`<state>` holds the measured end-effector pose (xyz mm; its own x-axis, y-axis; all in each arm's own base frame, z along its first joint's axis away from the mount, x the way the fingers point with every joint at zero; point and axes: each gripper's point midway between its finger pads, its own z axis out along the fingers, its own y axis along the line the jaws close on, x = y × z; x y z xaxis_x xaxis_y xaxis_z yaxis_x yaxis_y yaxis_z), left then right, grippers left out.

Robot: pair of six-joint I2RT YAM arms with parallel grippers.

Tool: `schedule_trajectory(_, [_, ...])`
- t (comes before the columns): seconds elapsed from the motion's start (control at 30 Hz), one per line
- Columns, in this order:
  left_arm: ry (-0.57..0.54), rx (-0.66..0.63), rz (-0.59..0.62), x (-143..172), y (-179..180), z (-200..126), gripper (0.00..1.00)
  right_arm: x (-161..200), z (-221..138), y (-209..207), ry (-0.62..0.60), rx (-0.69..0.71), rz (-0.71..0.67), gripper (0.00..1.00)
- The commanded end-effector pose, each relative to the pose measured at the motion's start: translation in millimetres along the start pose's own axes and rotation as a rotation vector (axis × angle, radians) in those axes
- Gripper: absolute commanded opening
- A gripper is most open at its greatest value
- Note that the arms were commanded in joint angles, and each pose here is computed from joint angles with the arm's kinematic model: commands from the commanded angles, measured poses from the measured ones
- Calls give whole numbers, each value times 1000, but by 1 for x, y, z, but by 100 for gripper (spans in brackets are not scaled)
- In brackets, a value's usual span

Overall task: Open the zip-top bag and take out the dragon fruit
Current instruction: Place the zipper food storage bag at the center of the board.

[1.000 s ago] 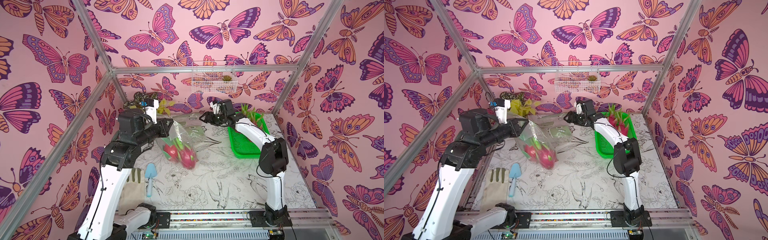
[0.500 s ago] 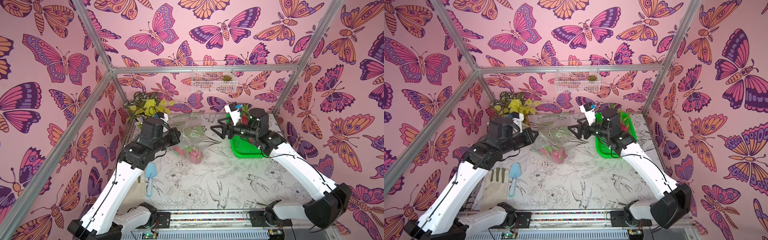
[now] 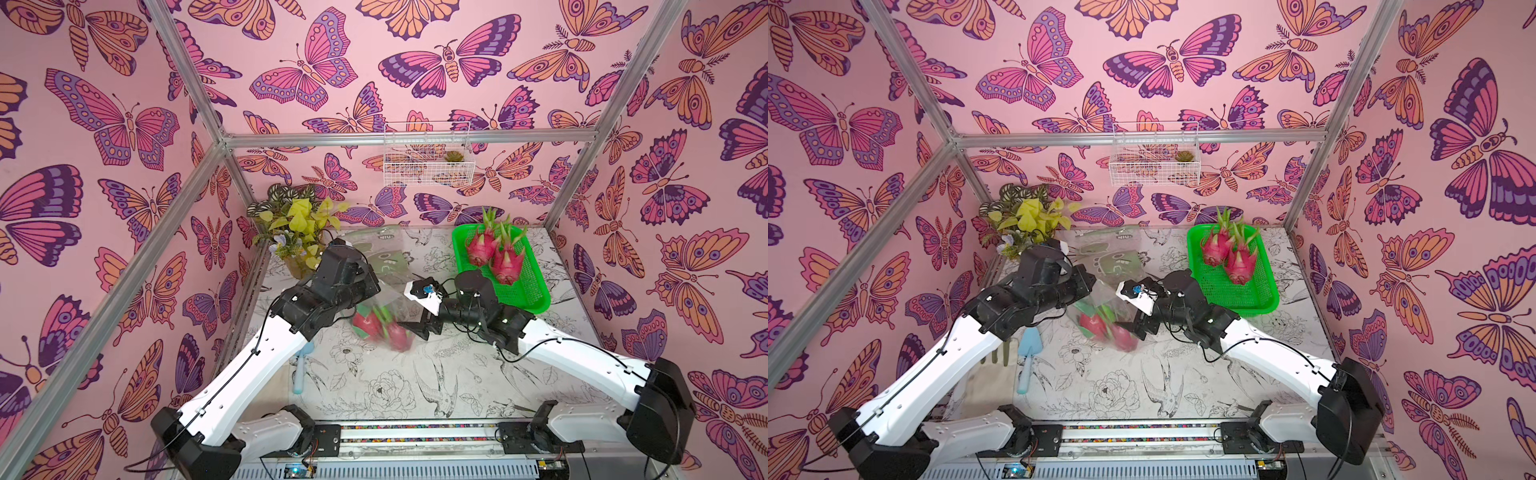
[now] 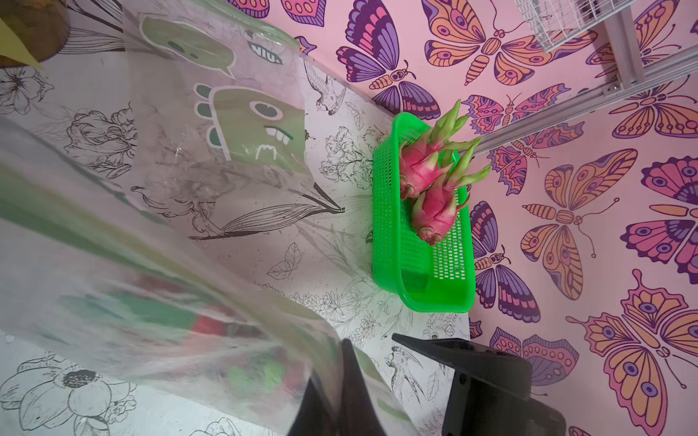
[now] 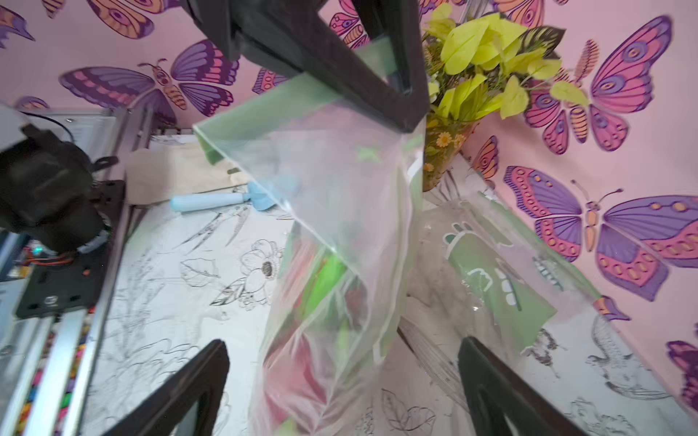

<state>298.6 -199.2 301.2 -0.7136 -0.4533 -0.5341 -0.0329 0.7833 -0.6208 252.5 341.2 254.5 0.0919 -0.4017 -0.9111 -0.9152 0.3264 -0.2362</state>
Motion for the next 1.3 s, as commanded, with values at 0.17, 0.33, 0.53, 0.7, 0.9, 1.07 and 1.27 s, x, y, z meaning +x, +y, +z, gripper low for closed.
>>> schedule_trajectory(0.17, [-33, 52, -21, -7, -20, 8, 0, -42, 8, -32, -132, 160, -132, 96])
schedule_trajectory(0.33, [-24, 61, -10, -6, -22, 9, 0, -50, 17, -27, -147, 107, -123, 65])
schedule_trajectory(0.53, [-55, 89, 48, -12, -26, -4, 32, -59, 12, -35, -171, 143, -78, 0])
schedule_trajectory(0.7, [-139, 179, 292, -27, -44, -35, 56, -61, -4, -49, -187, 139, 8, 0])
schedule_trajectory(0.9, [-375, 213, 519, -57, -32, -88, 63, -47, -27, -72, -168, 98, 176, 0])
schedule_trajectory(1.07, [-426, 291, 597, -54, -14, -85, 64, -34, -46, -86, -182, 24, 321, 0])
schedule_trajectory(1.27, [-383, 388, 683, -24, 11, -33, 65, -18, -69, -101, -159, 32, 405, 0])
